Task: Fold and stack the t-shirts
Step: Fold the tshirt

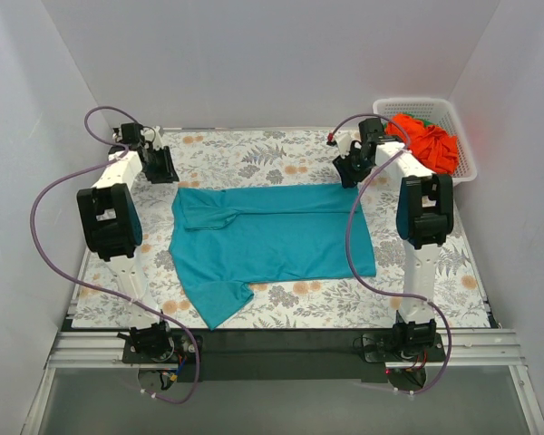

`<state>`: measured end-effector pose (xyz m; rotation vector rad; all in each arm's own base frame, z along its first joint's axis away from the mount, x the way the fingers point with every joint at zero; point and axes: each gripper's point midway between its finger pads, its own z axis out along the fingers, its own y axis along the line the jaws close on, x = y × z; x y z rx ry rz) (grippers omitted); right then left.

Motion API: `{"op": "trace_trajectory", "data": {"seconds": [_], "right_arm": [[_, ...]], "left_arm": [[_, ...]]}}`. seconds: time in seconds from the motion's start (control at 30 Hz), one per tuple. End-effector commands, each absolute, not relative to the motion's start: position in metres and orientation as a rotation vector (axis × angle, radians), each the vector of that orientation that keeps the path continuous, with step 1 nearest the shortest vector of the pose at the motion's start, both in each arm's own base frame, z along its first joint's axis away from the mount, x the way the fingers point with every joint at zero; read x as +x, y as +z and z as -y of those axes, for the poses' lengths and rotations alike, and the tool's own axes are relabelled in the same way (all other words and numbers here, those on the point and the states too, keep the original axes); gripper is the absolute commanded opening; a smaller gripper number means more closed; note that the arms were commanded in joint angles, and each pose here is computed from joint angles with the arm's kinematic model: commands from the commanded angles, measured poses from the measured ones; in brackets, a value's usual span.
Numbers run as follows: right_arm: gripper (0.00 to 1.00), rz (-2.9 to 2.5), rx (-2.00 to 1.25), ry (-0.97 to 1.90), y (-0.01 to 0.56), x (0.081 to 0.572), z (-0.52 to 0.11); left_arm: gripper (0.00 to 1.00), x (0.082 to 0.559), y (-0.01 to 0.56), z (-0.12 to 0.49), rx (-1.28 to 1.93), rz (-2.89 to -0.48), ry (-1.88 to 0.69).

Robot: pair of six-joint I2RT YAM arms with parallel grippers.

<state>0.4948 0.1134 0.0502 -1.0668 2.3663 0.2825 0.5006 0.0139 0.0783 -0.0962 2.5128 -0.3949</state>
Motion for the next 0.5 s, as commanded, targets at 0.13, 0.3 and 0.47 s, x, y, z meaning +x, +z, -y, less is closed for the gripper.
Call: {"op": "trace_trajectory", "data": {"seconds": [0.13, 0.3, 0.47], "right_arm": [[0.50, -2.382, -1.077, 0.231, 0.034, 0.509, -0.107], [0.50, -2.413, -1.092, 0.229, 0.018, 0.503, -0.104], [0.51, -2.429, -1.096, 0.214, 0.011, 0.502, -0.102]], "left_arm": [[0.25, 0.490, 0.052, -0.024, -0.107, -2.560, -0.345], [0.24, 0.480, 0.035, -0.022, -0.090, -2.596, -0.351], [0.24, 0.477, 0.025, -0.023, -0.088, -2.613, -0.347]]}}
